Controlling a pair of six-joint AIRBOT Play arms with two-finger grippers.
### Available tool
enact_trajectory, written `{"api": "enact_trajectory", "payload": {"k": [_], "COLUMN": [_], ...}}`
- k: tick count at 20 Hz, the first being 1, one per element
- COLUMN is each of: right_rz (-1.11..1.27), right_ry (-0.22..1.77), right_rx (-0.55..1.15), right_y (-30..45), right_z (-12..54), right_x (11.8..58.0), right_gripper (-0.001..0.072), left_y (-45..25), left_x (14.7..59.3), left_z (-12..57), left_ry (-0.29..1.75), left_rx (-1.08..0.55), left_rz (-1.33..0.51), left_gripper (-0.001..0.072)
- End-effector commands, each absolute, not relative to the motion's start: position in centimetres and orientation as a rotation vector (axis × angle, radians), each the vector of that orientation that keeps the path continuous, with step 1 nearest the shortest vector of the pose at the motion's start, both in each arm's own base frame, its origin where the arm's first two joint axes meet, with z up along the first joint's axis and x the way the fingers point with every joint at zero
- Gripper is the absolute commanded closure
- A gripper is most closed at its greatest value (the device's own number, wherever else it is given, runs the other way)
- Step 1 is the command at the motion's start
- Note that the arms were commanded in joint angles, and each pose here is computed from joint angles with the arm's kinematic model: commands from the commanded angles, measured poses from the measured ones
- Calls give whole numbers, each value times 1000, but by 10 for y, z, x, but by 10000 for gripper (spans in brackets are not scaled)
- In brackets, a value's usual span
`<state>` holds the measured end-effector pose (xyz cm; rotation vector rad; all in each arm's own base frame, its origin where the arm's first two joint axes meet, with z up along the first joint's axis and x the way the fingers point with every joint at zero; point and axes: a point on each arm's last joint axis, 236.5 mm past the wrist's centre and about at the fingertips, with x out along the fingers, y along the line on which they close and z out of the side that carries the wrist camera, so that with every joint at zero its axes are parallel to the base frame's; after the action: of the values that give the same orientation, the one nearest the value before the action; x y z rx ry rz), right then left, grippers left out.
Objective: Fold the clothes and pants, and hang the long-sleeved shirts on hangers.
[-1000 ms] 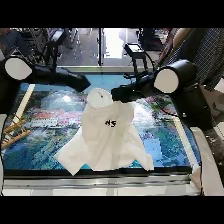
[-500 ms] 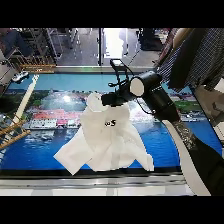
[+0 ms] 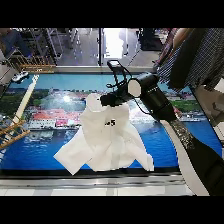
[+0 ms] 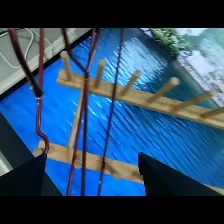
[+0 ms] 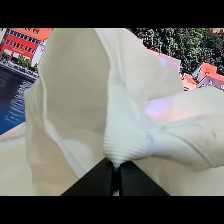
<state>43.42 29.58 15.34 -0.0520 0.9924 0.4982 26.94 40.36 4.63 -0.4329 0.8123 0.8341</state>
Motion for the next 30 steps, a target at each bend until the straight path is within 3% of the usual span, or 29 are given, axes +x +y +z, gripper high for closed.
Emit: {"api": "enact_trajectory", "payload": {"k": [1,6,8,11,12,14,18,19,25,30], "right_rz": [489,491,490,490,490,490,489,489,490,491], "right_ry": [988,985,985,986,986,987,986,986,987,987], "right_rx": [-66,-64,-64,-65,-65,-65,-65,-65,-65,-64], "right_y": [293,294,294,294,294,294,294,294,294,294], "right_z": [153,153,153,153,153,153,153,153,153,153], "right_x": [436,436,436,436,436,436,436,436,436,436], "right_gripper": [685,685,685,685,684,684,684,684,684,684], "left_y": [419,420,422,422,423,426,432,433,435,419], "left_x": [274,308,319,321,320,315,308,308,310,345], "left_z": [6,-9,-2,-8,-10,-11,-9,-7,33,164], "left_ry": [839,806,770,768,773,772,766,762,685,301], "left_rx": [-459,-410,-380,-390,-395,-399,-404,-403,-358,-433], "left_rz": [843,811,807,810,813,822,839,841,854,809], "left_gripper": [125,135,266,271,312,320,630,652,653,658]}}
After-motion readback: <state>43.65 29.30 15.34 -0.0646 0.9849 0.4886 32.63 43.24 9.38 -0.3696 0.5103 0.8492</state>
